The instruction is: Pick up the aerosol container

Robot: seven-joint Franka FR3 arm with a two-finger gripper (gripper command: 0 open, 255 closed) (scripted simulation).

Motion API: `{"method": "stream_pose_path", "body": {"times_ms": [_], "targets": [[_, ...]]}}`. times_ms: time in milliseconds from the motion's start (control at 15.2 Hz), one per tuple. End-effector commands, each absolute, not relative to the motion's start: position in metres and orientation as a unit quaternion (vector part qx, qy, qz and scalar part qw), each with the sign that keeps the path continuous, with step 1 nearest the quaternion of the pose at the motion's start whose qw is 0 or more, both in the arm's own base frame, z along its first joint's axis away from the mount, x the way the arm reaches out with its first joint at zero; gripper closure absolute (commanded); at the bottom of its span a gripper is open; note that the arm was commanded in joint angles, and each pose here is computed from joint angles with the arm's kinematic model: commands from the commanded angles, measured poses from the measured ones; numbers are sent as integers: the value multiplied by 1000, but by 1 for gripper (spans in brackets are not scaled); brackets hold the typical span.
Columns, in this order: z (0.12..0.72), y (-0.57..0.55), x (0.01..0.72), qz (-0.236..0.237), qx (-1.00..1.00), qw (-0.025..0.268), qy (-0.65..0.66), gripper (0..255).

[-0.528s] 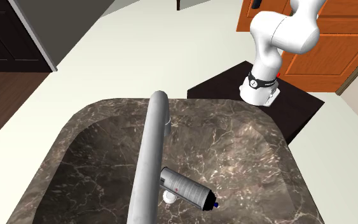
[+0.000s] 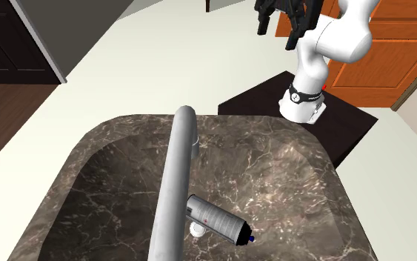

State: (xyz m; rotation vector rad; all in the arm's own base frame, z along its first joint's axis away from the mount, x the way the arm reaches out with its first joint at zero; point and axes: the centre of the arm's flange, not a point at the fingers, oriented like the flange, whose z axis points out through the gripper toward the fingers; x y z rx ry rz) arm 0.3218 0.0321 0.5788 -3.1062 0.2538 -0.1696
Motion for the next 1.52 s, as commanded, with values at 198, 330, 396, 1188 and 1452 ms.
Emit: {"method": "stream_pose_path", "body": {"times_ms": [198,330,396,1188,1452], "targets": [[521,51,350,-57,-987,31,144,0],[500,59,361,-58,-983,40,168,0],[489,62,367,-59,-981,44,180,0],[365,104,446,-63,-941,93,321,0],[325,115,476,-63,-922,108,366,0]]}}
